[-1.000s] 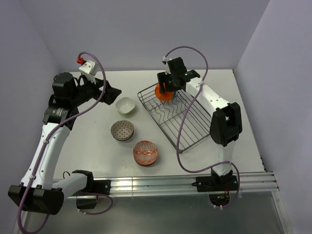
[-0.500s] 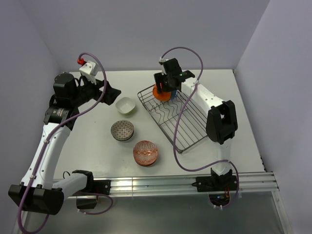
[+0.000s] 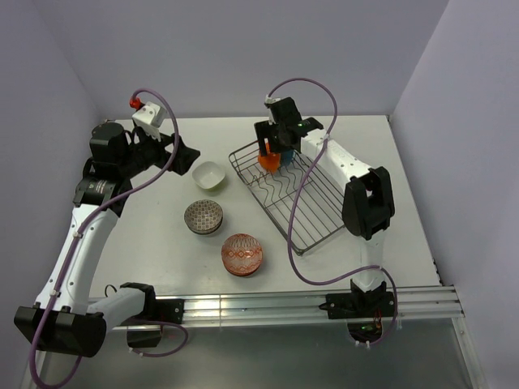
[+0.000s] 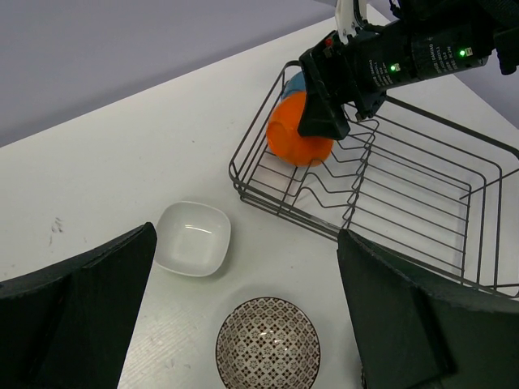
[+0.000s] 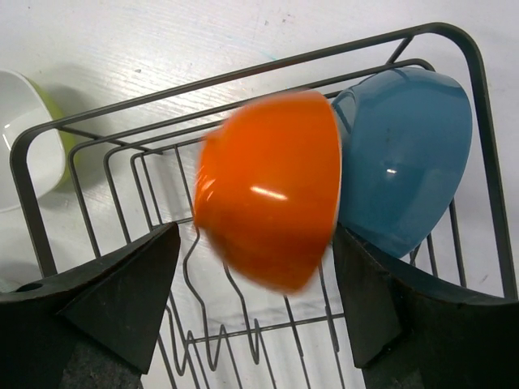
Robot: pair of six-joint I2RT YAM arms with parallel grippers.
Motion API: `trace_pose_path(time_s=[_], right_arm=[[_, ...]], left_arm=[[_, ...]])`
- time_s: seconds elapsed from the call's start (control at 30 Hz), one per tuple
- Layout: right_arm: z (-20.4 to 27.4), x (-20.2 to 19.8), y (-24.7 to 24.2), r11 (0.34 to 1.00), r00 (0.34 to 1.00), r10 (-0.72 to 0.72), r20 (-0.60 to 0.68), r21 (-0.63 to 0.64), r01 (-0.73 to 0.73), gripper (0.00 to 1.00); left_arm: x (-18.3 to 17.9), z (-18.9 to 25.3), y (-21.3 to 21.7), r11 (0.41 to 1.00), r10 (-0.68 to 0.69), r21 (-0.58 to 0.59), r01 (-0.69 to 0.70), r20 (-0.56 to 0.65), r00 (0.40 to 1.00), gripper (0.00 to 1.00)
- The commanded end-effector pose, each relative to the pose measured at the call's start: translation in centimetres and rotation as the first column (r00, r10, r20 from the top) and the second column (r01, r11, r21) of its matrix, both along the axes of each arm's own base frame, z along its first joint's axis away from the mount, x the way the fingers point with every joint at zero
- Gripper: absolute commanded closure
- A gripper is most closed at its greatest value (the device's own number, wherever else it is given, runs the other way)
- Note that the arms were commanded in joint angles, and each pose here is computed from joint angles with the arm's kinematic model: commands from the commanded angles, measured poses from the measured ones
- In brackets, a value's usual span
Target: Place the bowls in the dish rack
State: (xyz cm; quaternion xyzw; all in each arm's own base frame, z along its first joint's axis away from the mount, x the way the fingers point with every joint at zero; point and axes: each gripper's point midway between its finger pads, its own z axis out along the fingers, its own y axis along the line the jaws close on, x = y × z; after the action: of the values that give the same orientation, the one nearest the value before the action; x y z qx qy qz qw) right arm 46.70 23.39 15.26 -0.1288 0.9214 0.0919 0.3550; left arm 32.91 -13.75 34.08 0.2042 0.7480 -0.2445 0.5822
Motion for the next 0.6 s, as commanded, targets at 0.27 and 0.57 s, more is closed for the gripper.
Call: trace_pose_path(time_s=[0.27, 0.57], right_arm=[[3.6, 1.1, 0.9, 0.998, 0.996, 0.002, 0.088, 0.054, -0.006, 0.1], [8.6, 0.3, 1.2, 0.992, 0.984, 0.056, 0.17, 0.098, -0.074, 0.0]], left_arm=[[-0.1, 1.0, 0.3, 1.0, 0.012, 0.017, -0.013, 0.044, 0.999, 0.01], [1.8, -4.5, 1.2, 0.995, 0.092, 0.057, -0.083, -0.162, 0.982, 0.02]])
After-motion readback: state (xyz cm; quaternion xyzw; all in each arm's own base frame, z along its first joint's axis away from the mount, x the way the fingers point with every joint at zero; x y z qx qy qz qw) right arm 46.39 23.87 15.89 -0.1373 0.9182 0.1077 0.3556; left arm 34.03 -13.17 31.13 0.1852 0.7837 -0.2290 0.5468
